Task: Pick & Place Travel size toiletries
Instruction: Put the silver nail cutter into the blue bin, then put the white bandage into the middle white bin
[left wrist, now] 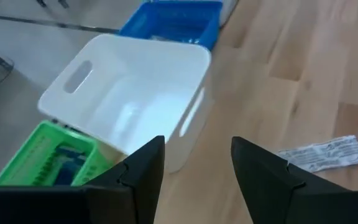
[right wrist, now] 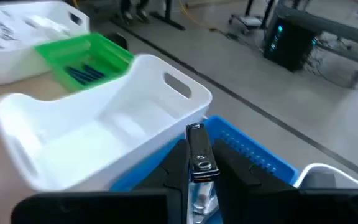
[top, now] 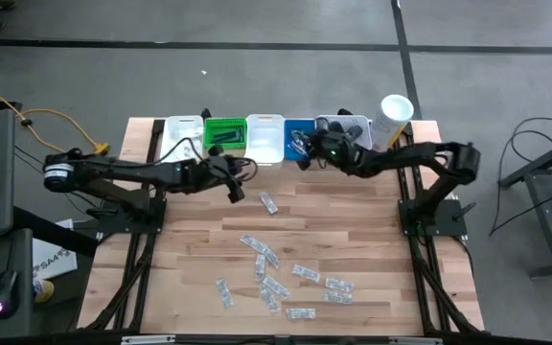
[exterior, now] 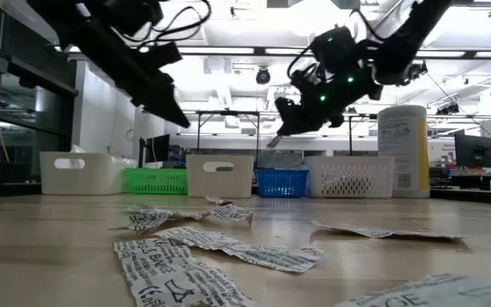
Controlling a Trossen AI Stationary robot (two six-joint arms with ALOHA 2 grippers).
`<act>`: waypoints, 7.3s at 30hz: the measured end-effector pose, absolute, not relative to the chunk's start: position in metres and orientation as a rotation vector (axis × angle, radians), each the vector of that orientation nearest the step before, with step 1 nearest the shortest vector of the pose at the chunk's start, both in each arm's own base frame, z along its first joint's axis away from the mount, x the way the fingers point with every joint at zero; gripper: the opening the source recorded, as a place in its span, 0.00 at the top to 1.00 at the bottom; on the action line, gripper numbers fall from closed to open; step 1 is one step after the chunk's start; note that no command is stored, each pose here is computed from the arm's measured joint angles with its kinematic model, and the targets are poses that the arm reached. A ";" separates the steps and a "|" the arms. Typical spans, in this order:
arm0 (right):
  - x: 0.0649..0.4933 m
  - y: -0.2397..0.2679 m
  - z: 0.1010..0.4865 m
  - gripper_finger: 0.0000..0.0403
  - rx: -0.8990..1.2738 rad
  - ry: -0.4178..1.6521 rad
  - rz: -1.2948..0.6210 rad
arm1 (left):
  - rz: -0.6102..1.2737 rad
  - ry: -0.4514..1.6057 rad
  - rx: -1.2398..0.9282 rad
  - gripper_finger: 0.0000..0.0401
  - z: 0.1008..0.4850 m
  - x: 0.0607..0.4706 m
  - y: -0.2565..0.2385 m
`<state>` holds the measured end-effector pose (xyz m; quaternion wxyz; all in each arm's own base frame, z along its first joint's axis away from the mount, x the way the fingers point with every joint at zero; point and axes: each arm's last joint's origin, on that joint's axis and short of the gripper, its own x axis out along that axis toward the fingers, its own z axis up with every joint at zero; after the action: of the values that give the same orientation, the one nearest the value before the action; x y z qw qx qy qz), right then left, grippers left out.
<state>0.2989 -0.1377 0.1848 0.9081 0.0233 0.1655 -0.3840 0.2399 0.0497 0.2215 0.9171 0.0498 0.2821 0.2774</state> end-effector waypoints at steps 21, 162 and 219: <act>0.300 -0.155 0.206 0.45 0.102 0.479 -0.807 | 0.582 0.639 0.046 0.54 0.214 0.222 0.063; 0.216 -0.103 0.230 0.62 0.082 0.725 -0.396 | 0.445 1.029 0.206 0.90 0.218 0.333 0.203; 0.222 -0.055 0.206 0.62 0.225 0.794 -0.305 | 0.718 1.061 -0.394 0.70 0.217 0.234 0.020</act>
<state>0.2222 -0.0550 0.2060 0.9048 0.1088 0.3844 -0.1476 0.2343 0.0203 0.2174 0.7837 -0.1824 0.4918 0.3326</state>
